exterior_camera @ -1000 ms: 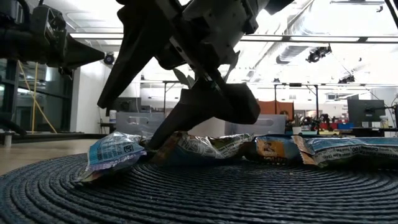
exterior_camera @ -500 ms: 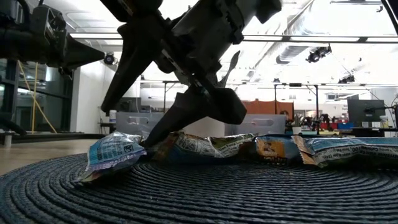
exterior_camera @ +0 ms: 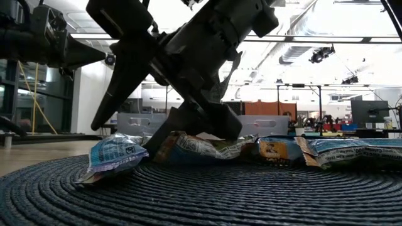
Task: Pick and place Granola Bars by type
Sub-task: Put the blue granola bar into the left black bin
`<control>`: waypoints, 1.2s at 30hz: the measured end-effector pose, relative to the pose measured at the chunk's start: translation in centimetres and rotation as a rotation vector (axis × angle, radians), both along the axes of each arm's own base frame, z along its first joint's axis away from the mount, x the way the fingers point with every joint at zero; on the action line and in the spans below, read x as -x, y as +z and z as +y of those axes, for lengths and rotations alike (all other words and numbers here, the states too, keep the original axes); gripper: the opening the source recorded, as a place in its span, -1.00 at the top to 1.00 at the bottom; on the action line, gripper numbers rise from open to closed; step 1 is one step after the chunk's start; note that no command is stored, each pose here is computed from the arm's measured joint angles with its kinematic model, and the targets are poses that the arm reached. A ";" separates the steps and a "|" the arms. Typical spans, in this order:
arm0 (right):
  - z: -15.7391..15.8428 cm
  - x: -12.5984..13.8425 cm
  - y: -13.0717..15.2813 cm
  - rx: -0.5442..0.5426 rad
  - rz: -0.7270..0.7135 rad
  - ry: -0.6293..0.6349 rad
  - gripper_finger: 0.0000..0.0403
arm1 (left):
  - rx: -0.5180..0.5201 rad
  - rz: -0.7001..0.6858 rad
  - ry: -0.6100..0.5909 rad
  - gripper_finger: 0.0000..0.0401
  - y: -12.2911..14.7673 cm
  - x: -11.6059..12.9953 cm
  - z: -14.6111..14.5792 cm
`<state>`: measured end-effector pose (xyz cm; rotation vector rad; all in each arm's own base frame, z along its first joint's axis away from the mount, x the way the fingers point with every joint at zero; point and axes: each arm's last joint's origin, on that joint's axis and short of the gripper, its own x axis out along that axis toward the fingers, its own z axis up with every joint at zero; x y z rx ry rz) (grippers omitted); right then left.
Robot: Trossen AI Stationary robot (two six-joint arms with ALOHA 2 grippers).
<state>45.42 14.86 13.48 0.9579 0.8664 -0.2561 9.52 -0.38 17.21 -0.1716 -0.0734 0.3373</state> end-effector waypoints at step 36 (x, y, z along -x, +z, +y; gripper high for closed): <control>-1.5 -0.6 -0.1 -0.068 0.003 0.042 0.87 | 0.000 0.000 -0.006 0.99 0.0 0.0 0.0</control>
